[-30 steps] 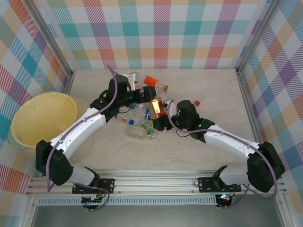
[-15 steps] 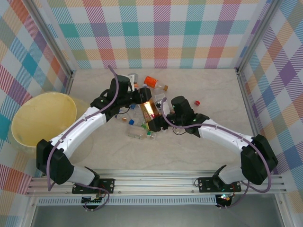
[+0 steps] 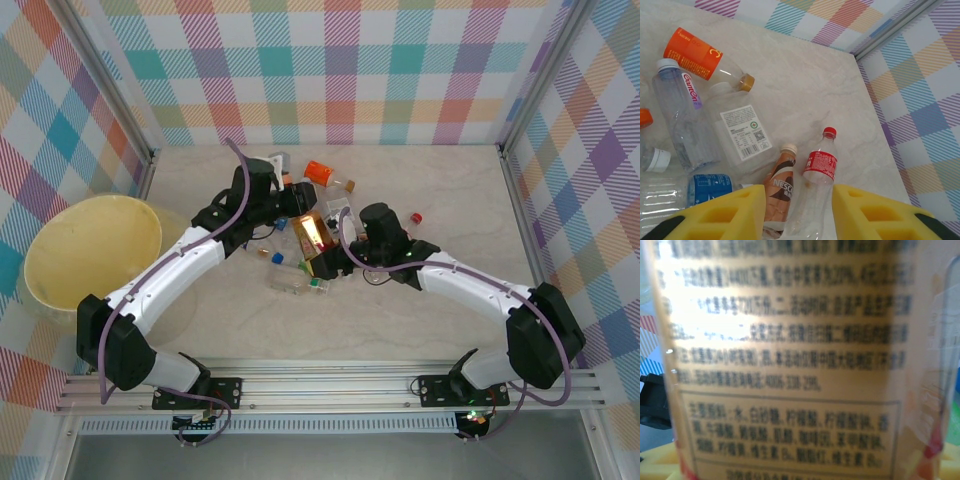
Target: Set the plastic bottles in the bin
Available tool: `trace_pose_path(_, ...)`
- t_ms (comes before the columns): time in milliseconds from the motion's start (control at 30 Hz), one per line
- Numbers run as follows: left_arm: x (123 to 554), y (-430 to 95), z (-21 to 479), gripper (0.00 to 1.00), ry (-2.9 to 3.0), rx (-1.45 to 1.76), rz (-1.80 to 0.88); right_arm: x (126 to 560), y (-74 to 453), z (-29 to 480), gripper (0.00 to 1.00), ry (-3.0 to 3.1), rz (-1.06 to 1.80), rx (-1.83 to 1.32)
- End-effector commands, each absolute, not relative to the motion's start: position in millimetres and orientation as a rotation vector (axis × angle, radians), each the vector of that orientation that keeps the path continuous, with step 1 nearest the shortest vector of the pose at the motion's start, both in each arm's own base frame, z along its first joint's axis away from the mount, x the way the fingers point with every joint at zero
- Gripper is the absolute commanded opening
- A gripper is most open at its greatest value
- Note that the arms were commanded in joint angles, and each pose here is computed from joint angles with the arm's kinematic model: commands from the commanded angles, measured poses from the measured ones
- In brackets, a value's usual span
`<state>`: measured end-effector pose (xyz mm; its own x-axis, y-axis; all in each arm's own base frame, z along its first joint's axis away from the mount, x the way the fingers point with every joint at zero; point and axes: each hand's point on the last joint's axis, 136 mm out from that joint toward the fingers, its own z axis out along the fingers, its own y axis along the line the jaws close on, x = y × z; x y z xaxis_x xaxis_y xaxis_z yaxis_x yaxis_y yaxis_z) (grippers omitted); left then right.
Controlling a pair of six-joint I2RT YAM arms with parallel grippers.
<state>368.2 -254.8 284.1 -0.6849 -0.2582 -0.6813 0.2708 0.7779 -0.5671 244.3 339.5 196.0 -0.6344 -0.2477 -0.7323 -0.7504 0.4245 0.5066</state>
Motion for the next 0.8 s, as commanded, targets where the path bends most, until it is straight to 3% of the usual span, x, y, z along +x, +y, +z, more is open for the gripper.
trace_pose_path(0, 365.6, -259.9, 297.2, 0.4, 2.137, 0.031, -0.884, 253.7, 352.8, 228.9, 0.66, 1.962, 1.16, -0.882)
trace_pose_path(500, 370.1, -220.7, 315.3, 0.32, 2.083, -0.121, -0.83, 250.4, 345.7, 239.2, 1.0, 1.917, 1.059, -0.989)
trace_pose_path(667, 371.0, -184.2, 318.3, 0.32, 2.078, -0.206, -0.699, 249.9, 329.4, 281.9, 1.0, 1.779, 0.973, -0.947)
trace_pose_path(767, 369.2, -160.7, 333.6, 0.32, 2.039, -0.216, -0.572, 268.6, 307.1, 311.2, 1.0, 1.687, 0.852, -0.757)
